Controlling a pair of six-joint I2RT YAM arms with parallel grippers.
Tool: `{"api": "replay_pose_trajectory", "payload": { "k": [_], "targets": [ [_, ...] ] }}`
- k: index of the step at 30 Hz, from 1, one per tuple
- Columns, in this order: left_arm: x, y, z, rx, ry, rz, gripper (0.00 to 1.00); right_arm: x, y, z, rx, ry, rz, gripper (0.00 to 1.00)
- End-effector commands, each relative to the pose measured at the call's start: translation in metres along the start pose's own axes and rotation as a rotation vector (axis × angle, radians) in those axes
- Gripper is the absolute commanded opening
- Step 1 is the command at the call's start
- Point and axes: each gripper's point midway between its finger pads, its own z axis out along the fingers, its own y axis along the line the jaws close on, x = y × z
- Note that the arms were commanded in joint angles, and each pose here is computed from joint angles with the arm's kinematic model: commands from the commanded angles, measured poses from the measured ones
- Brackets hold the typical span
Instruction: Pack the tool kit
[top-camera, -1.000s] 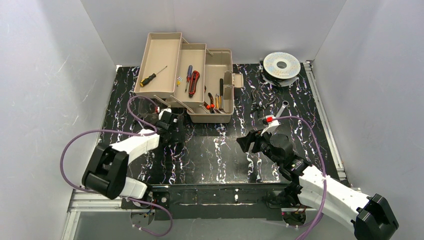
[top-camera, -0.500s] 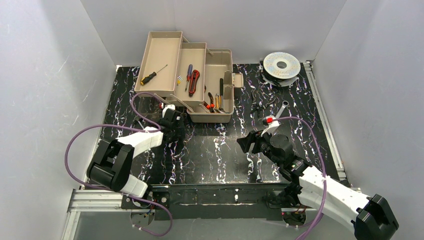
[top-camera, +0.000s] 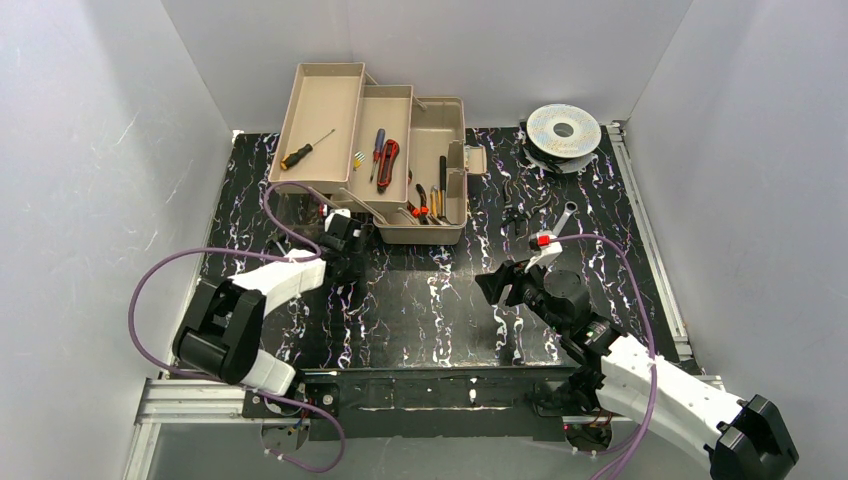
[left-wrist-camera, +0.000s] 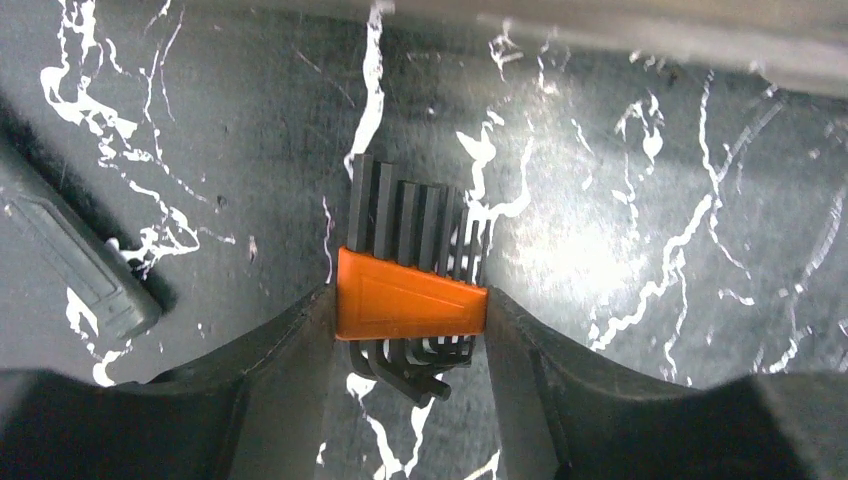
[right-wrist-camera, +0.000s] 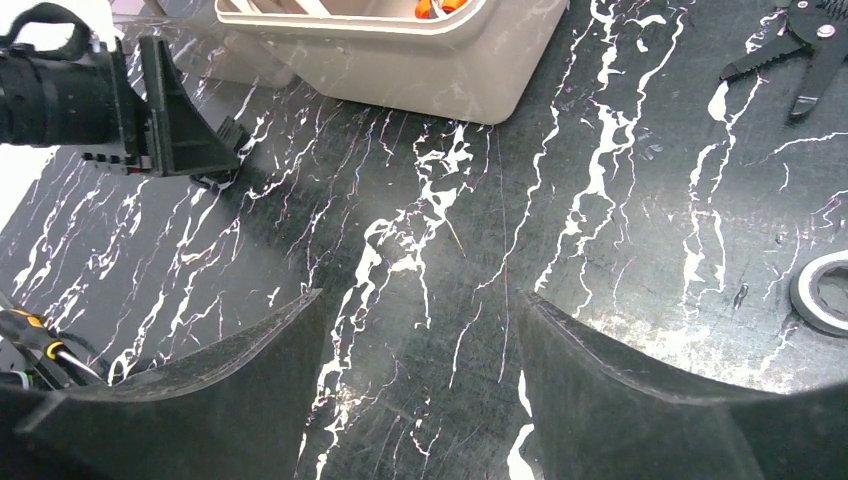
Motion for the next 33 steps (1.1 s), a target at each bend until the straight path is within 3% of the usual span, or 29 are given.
{"api": "replay_pose_trajectory", "payload": {
  "k": [1,11,15,21,26,33],
  "targets": [
    [-0.011,-0.008,-0.044,0.093,0.006,0.025,0.40,-0.008,0.001,0.002,-0.004,-0.037,0.006,0.76],
    [-0.030,-0.030,-0.162,0.418,-0.136,-0.035,0.41,-0.006,0.002,0.003,-0.008,-0.032,0.005,0.76],
    [-0.069,-0.029,-0.216,0.498,-0.291,-0.055,0.43,-0.006,0.003,0.005,-0.008,-0.024,0.005,0.76],
    [-0.144,-0.018,-0.262,0.402,-0.459,0.008,0.43,-0.003,0.005,0.006,-0.019,-0.011,0.004,0.76],
    [-0.201,-0.015,-0.271,0.290,-0.509,0.039,0.43,-0.002,0.003,0.006,-0.014,-0.014,0.001,0.75],
    [-0.253,0.009,-0.212,0.112,-0.474,0.007,0.43,-0.006,-0.001,0.004,0.005,-0.036,-0.004,0.75]
  ]
}}
